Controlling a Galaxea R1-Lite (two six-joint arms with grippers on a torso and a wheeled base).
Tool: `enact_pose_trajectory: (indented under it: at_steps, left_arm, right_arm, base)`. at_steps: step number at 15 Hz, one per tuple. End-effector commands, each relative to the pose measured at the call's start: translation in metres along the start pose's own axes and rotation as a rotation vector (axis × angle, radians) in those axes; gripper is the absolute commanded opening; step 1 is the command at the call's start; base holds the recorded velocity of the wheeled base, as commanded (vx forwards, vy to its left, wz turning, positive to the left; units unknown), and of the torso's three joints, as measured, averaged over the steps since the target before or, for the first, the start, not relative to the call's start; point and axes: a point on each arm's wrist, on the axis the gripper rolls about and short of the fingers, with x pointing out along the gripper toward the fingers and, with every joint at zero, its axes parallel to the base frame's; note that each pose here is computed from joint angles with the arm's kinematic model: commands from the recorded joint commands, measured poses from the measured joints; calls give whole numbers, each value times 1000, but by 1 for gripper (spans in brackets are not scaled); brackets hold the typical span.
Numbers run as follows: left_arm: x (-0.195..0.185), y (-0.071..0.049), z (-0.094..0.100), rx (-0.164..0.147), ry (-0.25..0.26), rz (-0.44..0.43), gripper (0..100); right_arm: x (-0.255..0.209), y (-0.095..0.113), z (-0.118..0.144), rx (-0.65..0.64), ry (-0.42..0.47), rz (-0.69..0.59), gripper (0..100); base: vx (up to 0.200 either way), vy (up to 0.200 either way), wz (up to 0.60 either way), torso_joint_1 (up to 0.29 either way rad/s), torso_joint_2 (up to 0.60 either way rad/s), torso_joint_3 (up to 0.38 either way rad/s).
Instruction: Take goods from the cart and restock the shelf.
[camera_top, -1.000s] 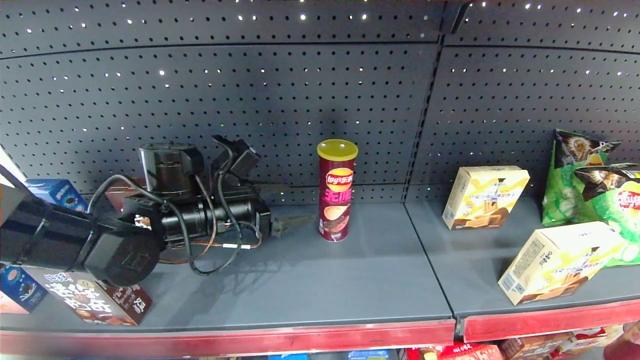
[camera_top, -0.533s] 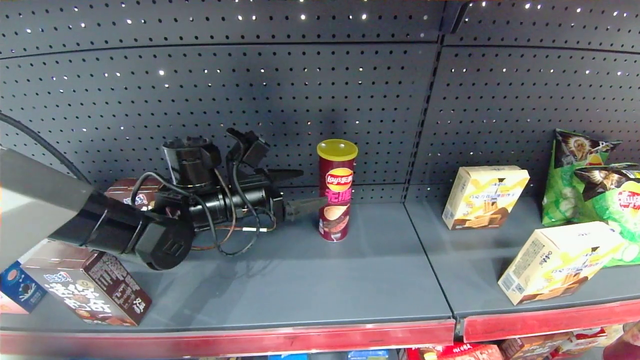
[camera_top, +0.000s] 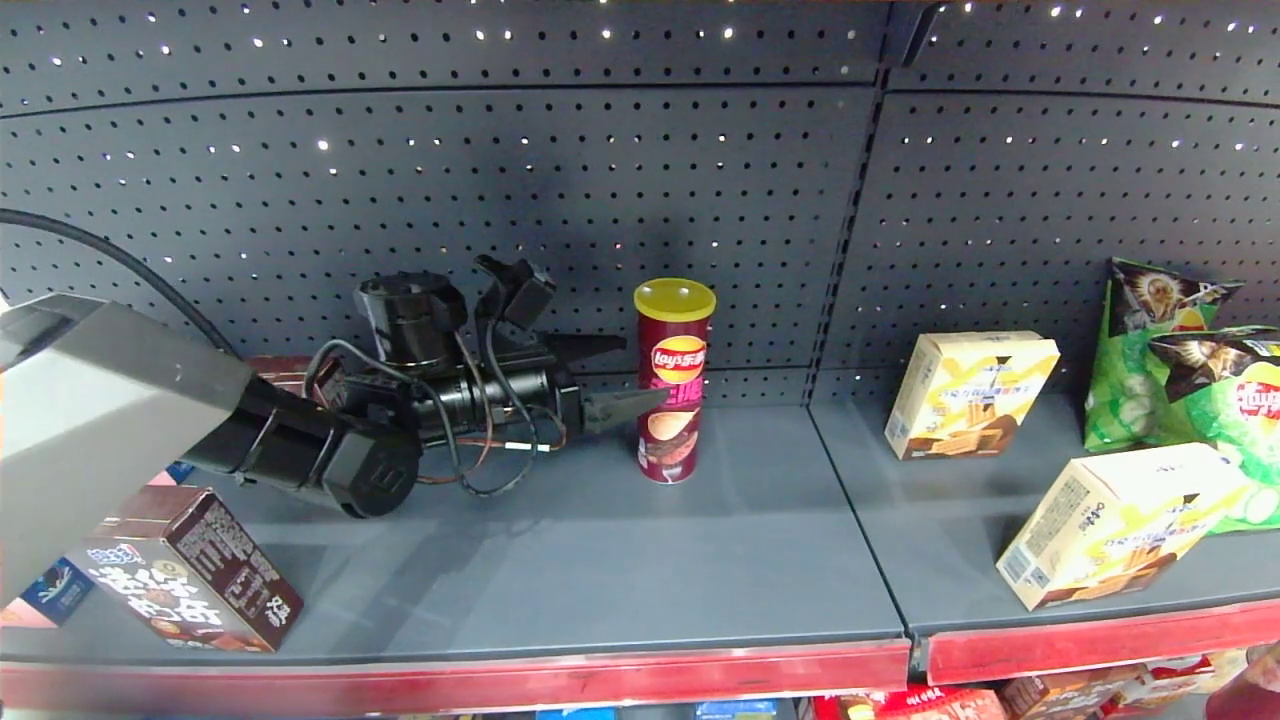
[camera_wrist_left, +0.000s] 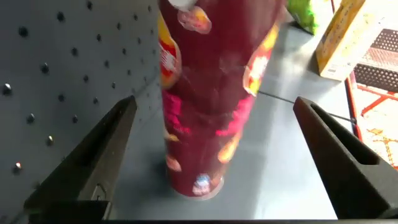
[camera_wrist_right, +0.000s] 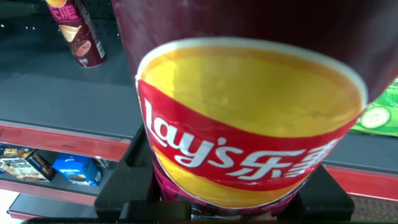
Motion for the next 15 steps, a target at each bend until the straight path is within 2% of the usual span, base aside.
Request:
enact_pose_trajectory:
  at_steps: [1,4,9,15]
  left_arm:
    - [6,6,-4,0,-2,-16,100]
    - [15,8,-10,-21,0,-50,100]
    - [23,9,-20,-34,12,-67,100]
    - [32,15,-26,-35,13,-72,100]
  right_arm:
    - [0,0,0,-1,2,1,0]
    - [1,0,0,-1,4,1,0]
    - [1,0,0,0,7,1,0]
    - [2,0,-1,1,10,-1,0]
  base:
    - [0,0,0,0,0,0]
    - [0,0,0,0,0,0]
    - [0,0,0,0,0,0]
    - [0,0,0,0,0,0]
